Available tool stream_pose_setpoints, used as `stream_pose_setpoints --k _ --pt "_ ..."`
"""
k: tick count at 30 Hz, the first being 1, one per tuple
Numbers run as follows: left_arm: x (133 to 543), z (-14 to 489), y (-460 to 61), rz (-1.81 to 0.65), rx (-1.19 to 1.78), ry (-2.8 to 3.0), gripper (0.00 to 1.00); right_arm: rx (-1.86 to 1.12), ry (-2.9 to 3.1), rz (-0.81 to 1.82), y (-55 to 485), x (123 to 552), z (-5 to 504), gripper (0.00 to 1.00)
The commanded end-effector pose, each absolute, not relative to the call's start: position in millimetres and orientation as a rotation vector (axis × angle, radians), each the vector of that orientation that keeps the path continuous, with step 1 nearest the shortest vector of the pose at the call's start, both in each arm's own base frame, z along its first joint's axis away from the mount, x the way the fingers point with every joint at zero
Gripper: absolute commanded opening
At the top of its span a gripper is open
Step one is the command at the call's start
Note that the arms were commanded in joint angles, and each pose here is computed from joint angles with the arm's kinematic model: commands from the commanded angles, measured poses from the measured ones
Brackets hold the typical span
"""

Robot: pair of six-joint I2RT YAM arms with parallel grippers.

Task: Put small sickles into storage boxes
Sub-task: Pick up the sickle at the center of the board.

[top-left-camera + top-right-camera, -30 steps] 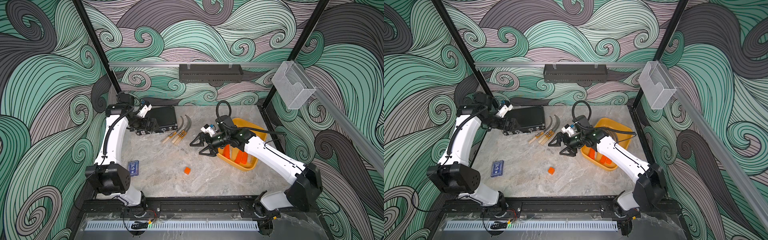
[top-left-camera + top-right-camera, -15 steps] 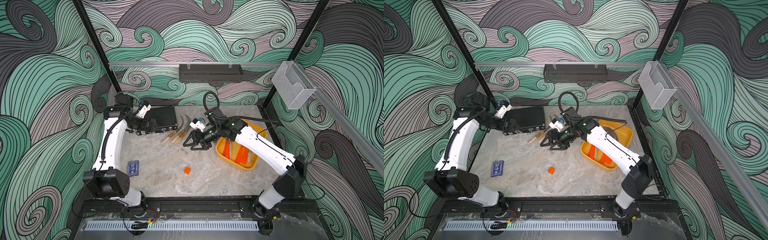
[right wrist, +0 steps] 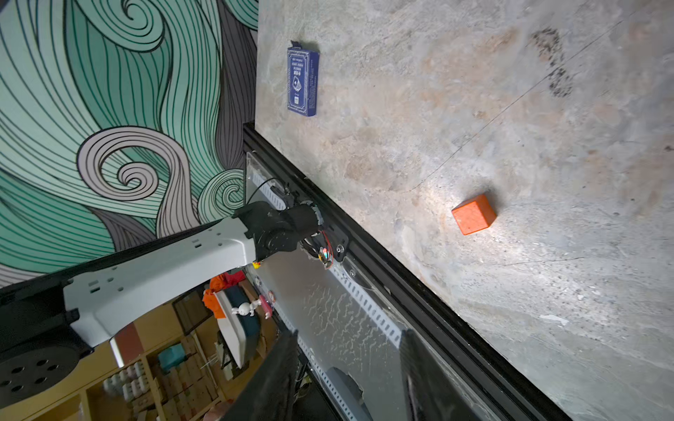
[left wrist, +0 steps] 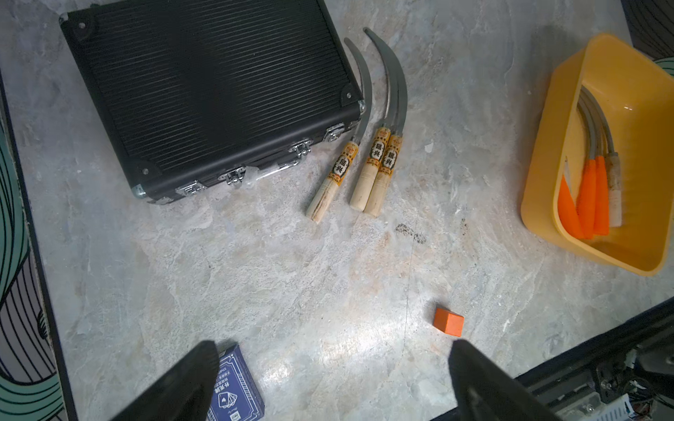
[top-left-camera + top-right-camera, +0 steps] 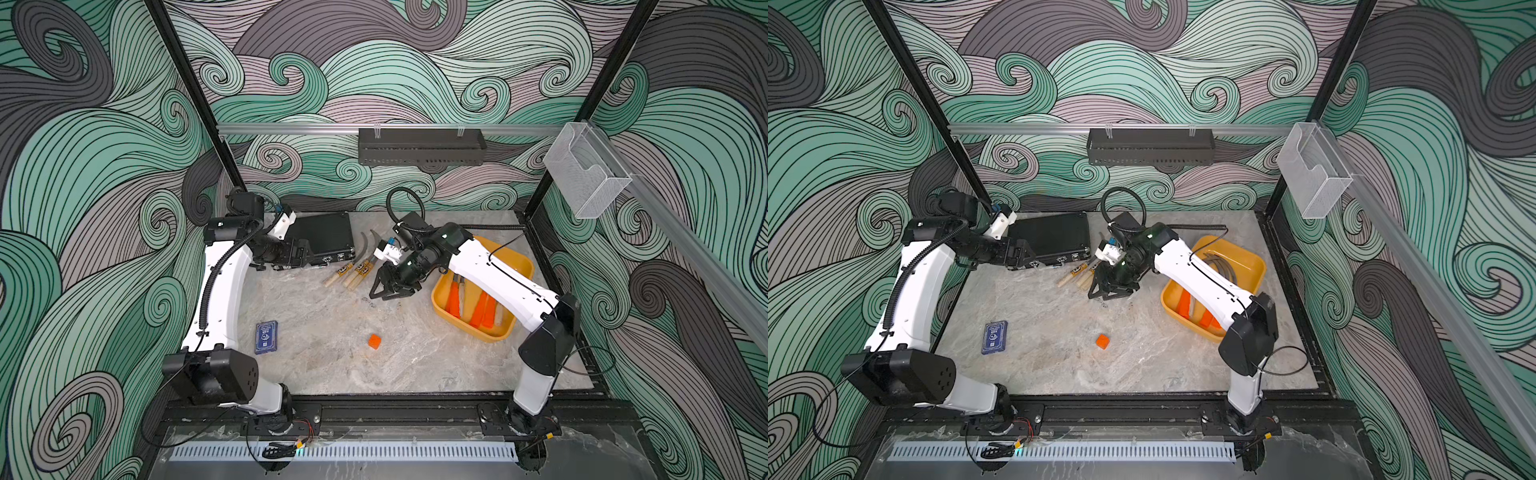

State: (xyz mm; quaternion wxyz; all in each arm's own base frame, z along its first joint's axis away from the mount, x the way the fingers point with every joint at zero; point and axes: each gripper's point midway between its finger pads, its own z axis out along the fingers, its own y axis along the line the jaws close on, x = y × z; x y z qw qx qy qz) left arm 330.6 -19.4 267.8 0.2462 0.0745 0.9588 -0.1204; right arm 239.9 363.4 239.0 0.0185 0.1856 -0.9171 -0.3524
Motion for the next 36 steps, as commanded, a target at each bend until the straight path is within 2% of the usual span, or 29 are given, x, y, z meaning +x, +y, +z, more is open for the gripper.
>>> stream_pose_setpoints --k 1,8,17,29,36 --pt "321.2 271.6 -14.1 -0.335 0.107 2.627 0.99 0.569 -3.008 -0.763 345.4 268.6 209.2 0.49" --pt "316.1 267.2 -14.4 -0.387 0.078 2.663 0.99 0.553 -3.202 -0.437 343.4 326.9 183.2 0.55" --pt "325.1 280.6 -10.9 -0.358 0.101 2.604 0.99 0.550 -3.302 -0.227 351.5 364.1 148.7 0.62" --pt "322.5 280.8 -19.8 -0.415 0.163 2.592 0.99 0.481 -3.417 -0.198 373.5 400.3 117.8 0.62" --pt "319.4 273.8 -20.8 -0.418 0.173 2.597 0.99 0.410 -3.438 -0.171 381.5 404.1 98.1 0.64"
